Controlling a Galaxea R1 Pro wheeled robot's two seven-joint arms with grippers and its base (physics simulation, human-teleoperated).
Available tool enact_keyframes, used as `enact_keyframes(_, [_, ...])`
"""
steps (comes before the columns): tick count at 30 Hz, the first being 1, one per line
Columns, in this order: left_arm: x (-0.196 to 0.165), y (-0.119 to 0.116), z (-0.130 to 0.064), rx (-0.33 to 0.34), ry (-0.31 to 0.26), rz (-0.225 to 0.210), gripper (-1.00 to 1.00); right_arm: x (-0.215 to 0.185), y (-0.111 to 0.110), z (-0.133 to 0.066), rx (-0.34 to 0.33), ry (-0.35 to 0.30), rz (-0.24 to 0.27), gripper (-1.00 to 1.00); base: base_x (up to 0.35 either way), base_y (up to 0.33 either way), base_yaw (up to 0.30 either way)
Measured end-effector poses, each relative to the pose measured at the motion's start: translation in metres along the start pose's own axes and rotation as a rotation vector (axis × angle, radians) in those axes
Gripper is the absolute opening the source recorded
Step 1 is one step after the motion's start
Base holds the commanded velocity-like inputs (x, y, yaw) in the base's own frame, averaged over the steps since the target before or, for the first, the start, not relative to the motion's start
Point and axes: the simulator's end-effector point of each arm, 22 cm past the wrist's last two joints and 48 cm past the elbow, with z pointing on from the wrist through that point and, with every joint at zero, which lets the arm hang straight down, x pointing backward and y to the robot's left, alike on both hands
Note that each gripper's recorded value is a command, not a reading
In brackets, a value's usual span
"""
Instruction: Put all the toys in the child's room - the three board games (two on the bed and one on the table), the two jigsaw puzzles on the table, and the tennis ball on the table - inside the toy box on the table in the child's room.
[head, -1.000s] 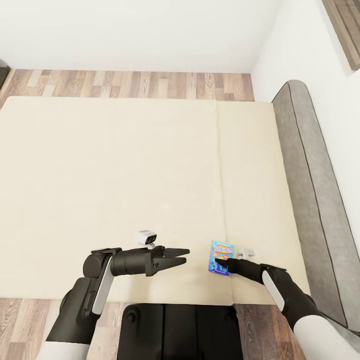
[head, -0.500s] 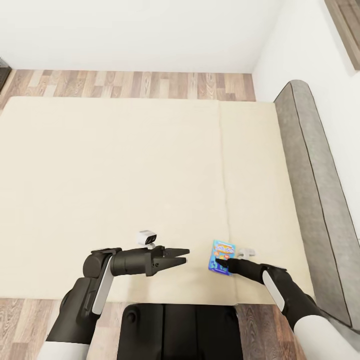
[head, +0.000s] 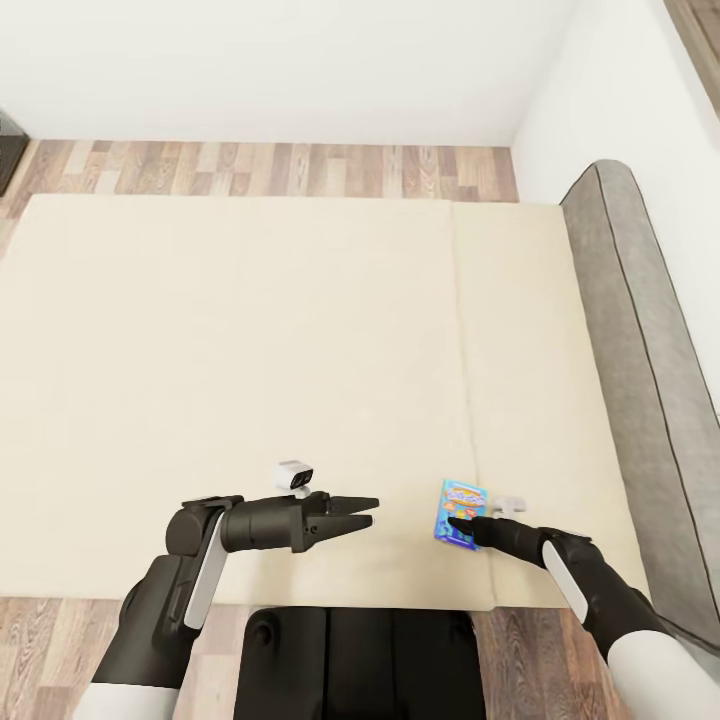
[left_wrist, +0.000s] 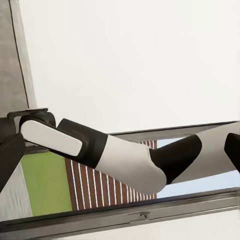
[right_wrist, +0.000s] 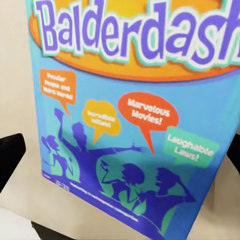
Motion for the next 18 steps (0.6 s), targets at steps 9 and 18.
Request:
enact_keyframes(9, [0.000,0.000,0.000,0.000,0.000,-0.001,1.00,0.006,0.036,0.016,-0.061,0.002,0.031,1.00,0.000,0.043,0.000])
enact_keyframes(18, [0.000,0.000,0.000,0.000,0.000,0.000,1.00,0.006,0.036,0.016,-0.062,0.002,0.031,1.00,0.000,0.009,0.000])
